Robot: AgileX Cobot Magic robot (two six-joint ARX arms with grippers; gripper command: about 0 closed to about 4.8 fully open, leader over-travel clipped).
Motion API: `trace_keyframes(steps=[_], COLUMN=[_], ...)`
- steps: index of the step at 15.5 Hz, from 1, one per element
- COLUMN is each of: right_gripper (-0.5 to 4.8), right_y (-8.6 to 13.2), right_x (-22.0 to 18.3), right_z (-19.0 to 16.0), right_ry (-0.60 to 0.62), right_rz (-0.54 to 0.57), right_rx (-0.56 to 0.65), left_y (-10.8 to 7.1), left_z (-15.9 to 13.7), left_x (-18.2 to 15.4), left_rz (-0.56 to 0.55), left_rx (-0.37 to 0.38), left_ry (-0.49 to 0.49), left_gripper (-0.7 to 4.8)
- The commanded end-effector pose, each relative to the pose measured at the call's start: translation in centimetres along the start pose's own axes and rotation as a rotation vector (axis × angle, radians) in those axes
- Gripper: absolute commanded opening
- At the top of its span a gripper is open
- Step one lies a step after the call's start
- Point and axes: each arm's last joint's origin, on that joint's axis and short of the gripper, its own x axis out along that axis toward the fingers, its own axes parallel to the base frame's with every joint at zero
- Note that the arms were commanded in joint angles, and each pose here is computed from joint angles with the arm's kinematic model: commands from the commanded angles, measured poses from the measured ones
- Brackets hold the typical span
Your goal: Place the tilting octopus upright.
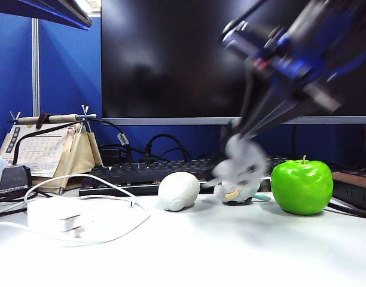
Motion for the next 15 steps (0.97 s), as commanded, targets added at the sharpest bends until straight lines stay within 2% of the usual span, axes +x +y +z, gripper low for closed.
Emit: trace_keyframes(steps=[1, 3, 4, 6, 7, 9, 11, 15], right_gripper=[-0.04, -0.04, -0.04, -0.04, -0.04, -0.04, -0.04, -0.04], right_y=[-0.1, -0.2, 0.2, 1.2, 2.7, 4.3, 5.5, 5.6], right_x=[-2.9, -3.8, -4.1, -4.2, -3.9, -3.0, -0.5, 0.2], right_z=[-0.7, -0.7, -0.6, -0.2, -0.3, -0.7, -1.9, -2.0], right_ry=[0.082, 0.156, 0.165, 0.148, 0.157, 0.207, 0.352, 0.362], right_rz=[-0.242, -0.390, -0.414, -0.382, -0.382, -0.507, -0.680, -0.761], right_rx=[-0.100, -0.187, -0.213, -0.251, -0.328, -0.437, -0.585, -0.626], left_y=[-0.1, -0.1, -0.1, -0.1, -0.1, -0.1, -0.2, -0.2], left_z=[0.2, 0.2, 0.2, 0.3, 0.3, 0.3, 0.2, -0.2], left_x=[-0.1, -0.1, -0.1, -0.1, -0.1, -0.1, -0.1, -0.1], left_rz=[-0.004, -0.004, -0.004, -0.006, -0.006, -0.009, -0.062, -0.068], left_rx=[0.000, 0.001, 0.001, 0.003, 0.003, 0.002, 0.001, -0.011], left_ry=[-0.011, -0.012, -0.012, -0.019, -0.018, -0.016, 0.005, 0.047], left_gripper=[-0.02, -0.02, -0.02, -0.02, -0.02, -0.02, -0.02, -0.02])
